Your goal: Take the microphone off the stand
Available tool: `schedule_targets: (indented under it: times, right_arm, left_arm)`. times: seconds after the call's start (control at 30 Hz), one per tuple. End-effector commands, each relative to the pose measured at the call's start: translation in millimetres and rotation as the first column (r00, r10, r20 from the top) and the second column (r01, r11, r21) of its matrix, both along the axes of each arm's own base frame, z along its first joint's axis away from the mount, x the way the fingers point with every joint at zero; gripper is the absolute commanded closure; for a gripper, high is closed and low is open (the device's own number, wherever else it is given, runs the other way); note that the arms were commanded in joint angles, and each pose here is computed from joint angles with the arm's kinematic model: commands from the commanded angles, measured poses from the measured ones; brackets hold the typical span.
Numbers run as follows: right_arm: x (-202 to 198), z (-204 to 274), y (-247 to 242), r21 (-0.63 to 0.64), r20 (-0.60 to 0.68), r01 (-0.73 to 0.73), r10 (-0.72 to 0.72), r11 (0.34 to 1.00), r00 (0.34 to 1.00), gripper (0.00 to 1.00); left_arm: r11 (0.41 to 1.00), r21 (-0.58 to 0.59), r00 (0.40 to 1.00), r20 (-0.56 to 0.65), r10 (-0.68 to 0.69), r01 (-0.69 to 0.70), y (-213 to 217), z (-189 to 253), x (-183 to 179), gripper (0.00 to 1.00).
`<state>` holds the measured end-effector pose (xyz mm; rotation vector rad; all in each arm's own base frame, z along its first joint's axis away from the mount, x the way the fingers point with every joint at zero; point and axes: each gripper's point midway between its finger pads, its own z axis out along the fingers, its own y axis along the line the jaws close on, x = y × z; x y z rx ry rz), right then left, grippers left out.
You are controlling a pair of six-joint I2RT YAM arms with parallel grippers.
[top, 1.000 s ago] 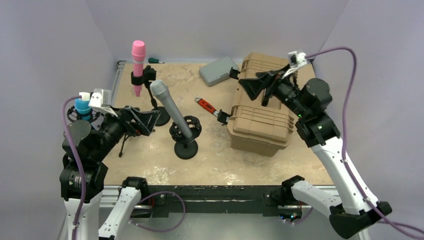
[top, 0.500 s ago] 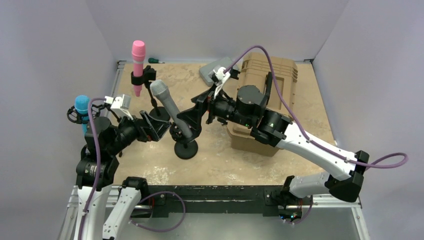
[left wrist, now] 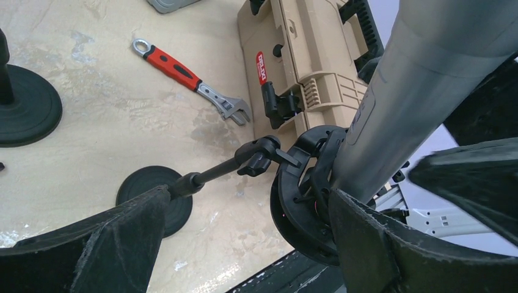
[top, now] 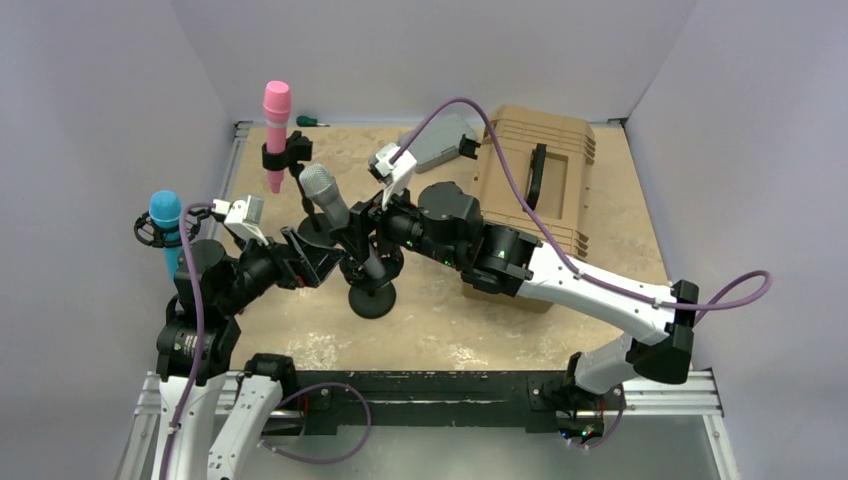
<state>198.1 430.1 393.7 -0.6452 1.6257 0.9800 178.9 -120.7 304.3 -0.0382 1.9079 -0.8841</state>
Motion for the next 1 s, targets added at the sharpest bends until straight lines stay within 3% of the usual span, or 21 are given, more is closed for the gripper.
schedule_targets:
  times: [0.0,0.23,0.43,0.6,0.7,0.87,0.97]
  right_arm:
    - [4.2,19.2,-3.8,0.017,0.042,0.043,-0.044,0.999,0.998,0.38]
    - [5.6,32.9,-8.0,0.04,0.07,0.055,-0.058,0.998,0.996,0.72]
    - [-0.5,87.6,-22.7,0.157,0.144,0.042,-0.065,0.987,0.987,0.88]
    - [-6.9,134.6,-44.5,0.267,0.221,0.036,-0.097,0.963,0.97,0.92]
    - [2.3,150.2,-73.8,0.313,0.233,0.137,-0.216,0.94,0.948,0.97]
    - [22.4,130.6,-132.1,0.318,0.195,0.37,-0.442,0.873,0.875,1.0]
    - [27.9,96.5,-150.1,0.258,0.169,0.452,-0.501,0.854,0.849,1.0]
  left_arm:
    - [1.0,0.024,1.0,0.0,0.013,-0.013,3.1,-1.9,1.7,0.02]
    - [0.998,0.047,0.998,0.051,0.033,-0.036,8.3,16.5,-0.1,0.02]
    - [0.997,0.062,0.994,0.097,0.043,-0.05,11.8,34.6,-2.1,0.02]
    - [0.997,0.062,0.994,0.096,0.043,-0.049,11.7,36.5,-2.7,0.02]
    - [0.996,0.072,0.995,0.089,0.046,-0.052,13.0,34.3,-3.4,0.02]
    - [0.992,0.097,0.992,0.104,0.067,-0.077,18.5,37.4,-4.5,0.02]
    - [0.992,0.098,0.991,0.112,0.067,-0.079,18.5,40.0,-1.9,0.01]
